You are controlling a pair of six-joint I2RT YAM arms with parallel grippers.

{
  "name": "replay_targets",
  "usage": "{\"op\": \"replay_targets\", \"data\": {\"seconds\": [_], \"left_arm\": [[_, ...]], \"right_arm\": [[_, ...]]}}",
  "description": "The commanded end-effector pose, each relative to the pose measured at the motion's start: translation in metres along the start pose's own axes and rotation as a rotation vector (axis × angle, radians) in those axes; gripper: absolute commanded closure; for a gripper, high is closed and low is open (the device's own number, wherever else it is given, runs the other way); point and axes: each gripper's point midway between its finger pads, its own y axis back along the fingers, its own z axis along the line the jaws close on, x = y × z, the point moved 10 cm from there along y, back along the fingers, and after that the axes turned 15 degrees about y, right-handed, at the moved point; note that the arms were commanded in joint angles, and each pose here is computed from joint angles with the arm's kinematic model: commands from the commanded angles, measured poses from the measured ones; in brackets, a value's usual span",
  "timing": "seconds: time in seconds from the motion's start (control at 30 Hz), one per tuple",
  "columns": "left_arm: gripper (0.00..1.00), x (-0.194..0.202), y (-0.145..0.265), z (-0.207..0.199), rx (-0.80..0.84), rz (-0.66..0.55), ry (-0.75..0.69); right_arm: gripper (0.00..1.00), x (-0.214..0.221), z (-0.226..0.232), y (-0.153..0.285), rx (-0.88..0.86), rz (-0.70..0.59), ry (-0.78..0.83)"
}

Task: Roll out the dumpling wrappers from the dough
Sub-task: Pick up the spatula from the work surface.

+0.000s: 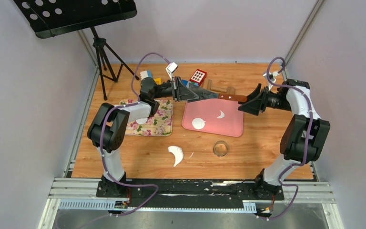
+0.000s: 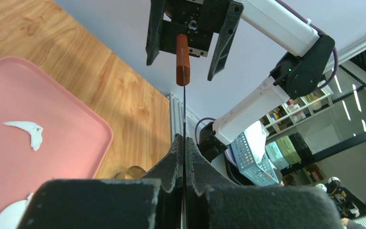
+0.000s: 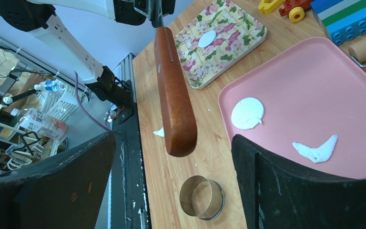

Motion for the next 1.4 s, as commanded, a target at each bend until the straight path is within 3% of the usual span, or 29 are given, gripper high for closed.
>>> {"op": "replay_targets", "data": {"seconds": [0.0,0.37,0.53,0.7,0.87,0.93,1.0,1.03,1.23,1.37], "left_arm": [[1.00,-0.007,-0.002,-0.003,0.018,-0.032,-0.070],[1.00,0.005,-0.014,0.013,-0.007,-0.002,-0.048],[1.00,0.006,-0.013,0.012,-0.016,-0.035,-0.069],[1.00,0.007,-0.012,0.015,-0.032,-0.053,-0.075],[1.00,0.009,-0.012,0.020,-0.038,-0.064,-0.078],[1.00,0.012,-0.011,0.021,-0.044,-0.069,-0.081],[1.00,0.014,-0.011,0.024,-0.054,-0.068,-0.082],[0.94,0.016,-0.012,0.026,-0.062,-0.057,-0.080],[0.03,0.017,-0.009,0.032,-0.128,-0.042,-0.093],[0.00,0.007,0.001,0.028,-0.174,-0.062,-0.124]], "right_arm": [[0.09,-0.020,0.008,-0.012,-0.038,-0.183,0.023],[0.25,-0.031,0.008,-0.027,-0.098,-0.160,-0.007],[0.27,-0.032,0.010,-0.027,-0.104,-0.160,-0.011],[0.60,-0.033,0.012,-0.028,-0.125,-0.154,-0.016],[0.78,-0.032,0.010,-0.030,-0.135,-0.149,-0.046],[0.98,-0.032,0.009,-0.031,-0.140,-0.146,-0.054],[1.00,-0.032,0.008,-0.031,-0.148,-0.144,-0.073],[1.00,-0.032,0.008,-0.031,-0.149,-0.142,-0.084],[1.00,-0.023,0.003,-0.026,-0.170,-0.122,-0.178],[1.00,-0.017,-0.005,-0.012,-0.107,-0.115,-0.209]]}}
